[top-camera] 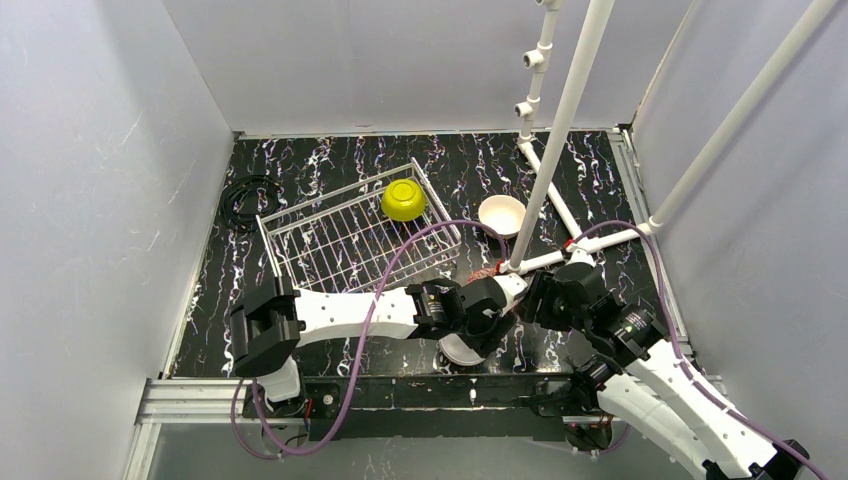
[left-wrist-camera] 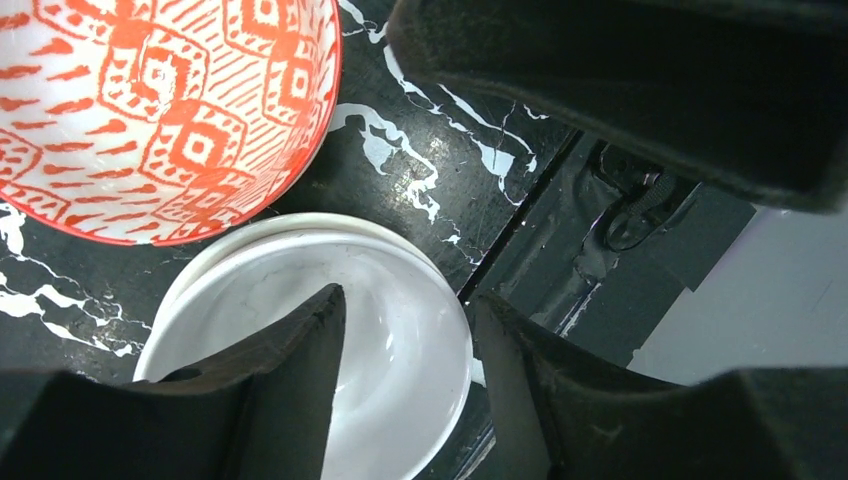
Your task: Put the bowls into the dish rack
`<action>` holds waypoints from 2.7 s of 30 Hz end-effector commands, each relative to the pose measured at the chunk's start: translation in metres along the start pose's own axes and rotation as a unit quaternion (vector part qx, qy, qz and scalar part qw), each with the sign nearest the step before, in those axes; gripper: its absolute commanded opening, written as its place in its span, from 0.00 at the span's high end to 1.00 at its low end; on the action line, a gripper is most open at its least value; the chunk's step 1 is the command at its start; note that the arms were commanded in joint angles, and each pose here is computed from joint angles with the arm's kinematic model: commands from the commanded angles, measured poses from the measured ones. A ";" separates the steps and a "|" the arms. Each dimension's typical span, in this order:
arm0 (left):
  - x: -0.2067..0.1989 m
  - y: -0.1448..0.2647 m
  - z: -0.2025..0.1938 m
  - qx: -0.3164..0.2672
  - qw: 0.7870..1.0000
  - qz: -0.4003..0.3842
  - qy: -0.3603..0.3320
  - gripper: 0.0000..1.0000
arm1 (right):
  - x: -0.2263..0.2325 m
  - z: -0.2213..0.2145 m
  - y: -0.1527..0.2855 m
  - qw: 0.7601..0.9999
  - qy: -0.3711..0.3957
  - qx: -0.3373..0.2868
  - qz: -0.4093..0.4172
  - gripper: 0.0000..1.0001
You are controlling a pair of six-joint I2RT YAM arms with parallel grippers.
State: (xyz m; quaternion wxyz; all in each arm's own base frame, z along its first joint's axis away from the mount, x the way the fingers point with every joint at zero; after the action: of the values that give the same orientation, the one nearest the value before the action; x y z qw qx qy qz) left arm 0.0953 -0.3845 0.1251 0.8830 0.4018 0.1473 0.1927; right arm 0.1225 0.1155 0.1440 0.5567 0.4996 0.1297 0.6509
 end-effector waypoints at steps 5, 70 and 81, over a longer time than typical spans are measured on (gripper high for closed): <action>-0.007 0.009 0.012 -0.013 0.999 0.000 0.048 0.42 | 0.004 0.012 0.010 1.000 -0.011 -0.029 -0.003 0.37; 0.000 0.012 0.004 0.069 0.971 0.065 0.220 0.78 | -0.008 0.022 0.031 0.996 -0.031 -0.077 -0.023 0.34; 0.003 0.019 0.006 0.075 0.974 0.073 0.203 1.00 | -0.009 0.021 0.034 0.996 -0.033 -0.081 -0.019 0.34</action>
State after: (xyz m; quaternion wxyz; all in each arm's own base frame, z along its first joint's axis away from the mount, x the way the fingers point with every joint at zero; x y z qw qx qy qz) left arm 0.0959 -0.3847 0.1245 0.7798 0.4318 0.3186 0.3224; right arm 0.1133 0.0873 0.1556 0.6130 0.4849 0.0968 0.6162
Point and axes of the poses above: each gripper's point midway between its finger pads, its own y axis back along the fingers, its own x axis along the line the jaws close on, z = x × y, the point moved 4 cm from there along y, back along the fingers, and after that the axes turned 9 degrees about -y, right-handed, at the moved point
